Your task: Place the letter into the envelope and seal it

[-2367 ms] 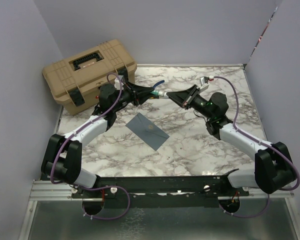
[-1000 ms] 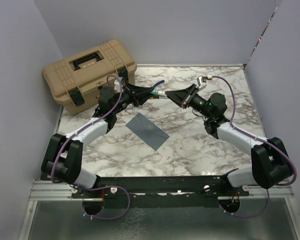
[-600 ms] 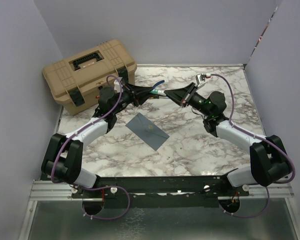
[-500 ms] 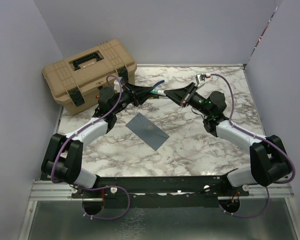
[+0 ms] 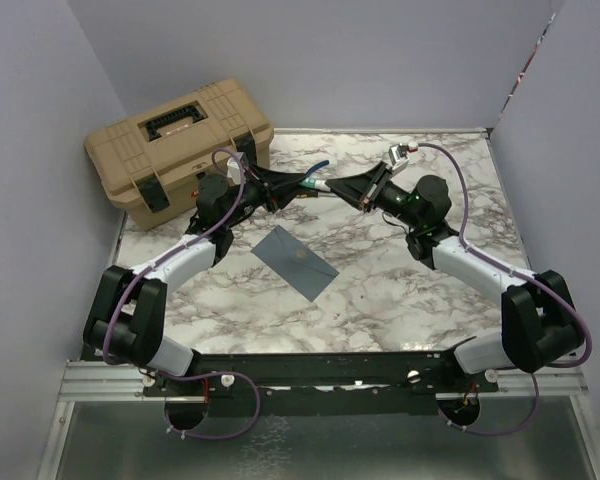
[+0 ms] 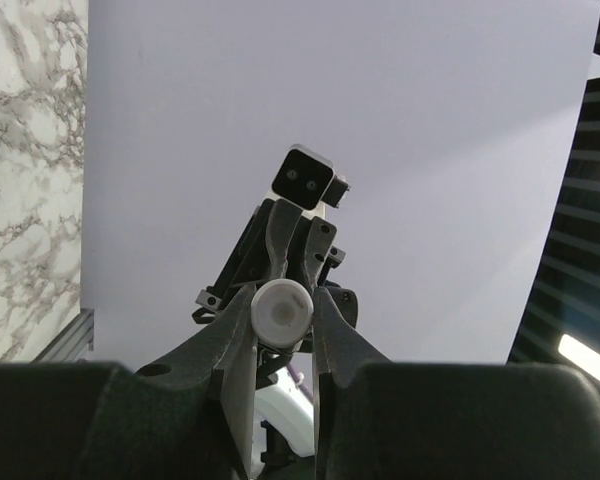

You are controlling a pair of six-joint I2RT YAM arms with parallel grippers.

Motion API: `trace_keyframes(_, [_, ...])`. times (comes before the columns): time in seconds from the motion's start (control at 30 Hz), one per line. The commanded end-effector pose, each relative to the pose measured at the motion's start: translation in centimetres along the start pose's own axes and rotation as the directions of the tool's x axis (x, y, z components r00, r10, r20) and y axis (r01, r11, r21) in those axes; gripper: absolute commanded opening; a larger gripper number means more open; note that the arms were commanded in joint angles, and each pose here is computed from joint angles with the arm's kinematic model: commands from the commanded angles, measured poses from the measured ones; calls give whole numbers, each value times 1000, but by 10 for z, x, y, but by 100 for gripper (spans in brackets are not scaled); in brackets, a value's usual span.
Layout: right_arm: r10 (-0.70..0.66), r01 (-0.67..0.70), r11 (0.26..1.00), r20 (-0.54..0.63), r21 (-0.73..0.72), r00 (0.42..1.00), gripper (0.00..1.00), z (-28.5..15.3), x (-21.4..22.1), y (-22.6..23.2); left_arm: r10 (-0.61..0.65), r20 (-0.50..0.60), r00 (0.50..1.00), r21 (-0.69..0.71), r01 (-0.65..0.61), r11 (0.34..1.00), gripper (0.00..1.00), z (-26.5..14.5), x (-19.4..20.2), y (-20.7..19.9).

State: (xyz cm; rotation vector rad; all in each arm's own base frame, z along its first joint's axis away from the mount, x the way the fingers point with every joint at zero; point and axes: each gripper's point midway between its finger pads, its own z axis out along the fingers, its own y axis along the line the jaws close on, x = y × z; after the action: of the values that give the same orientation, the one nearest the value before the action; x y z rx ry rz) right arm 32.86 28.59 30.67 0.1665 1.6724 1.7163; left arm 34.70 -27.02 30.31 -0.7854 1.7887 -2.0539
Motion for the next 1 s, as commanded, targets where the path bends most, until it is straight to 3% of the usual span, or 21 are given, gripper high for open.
trace_keyframes(0.0, [-15, 16, 1000, -43, 24, 999, 0, 9, 4, 3, 89, -65, 994, -16, -90, 996, 0, 5, 12, 6])
trace_keyframes(0.7, [37, -35, 998, -33, 48, 999, 0, 22, 2, 6, 195, -225, 955, 26, -194, 981, 0, 18, 56, -3])
trace_keyframes(0.97, [90, -91, 996, -47, -12, 995, 0, 23, 0, 28, 340, -356, 870, 107, -324, 940, 0, 11, 87, -10])
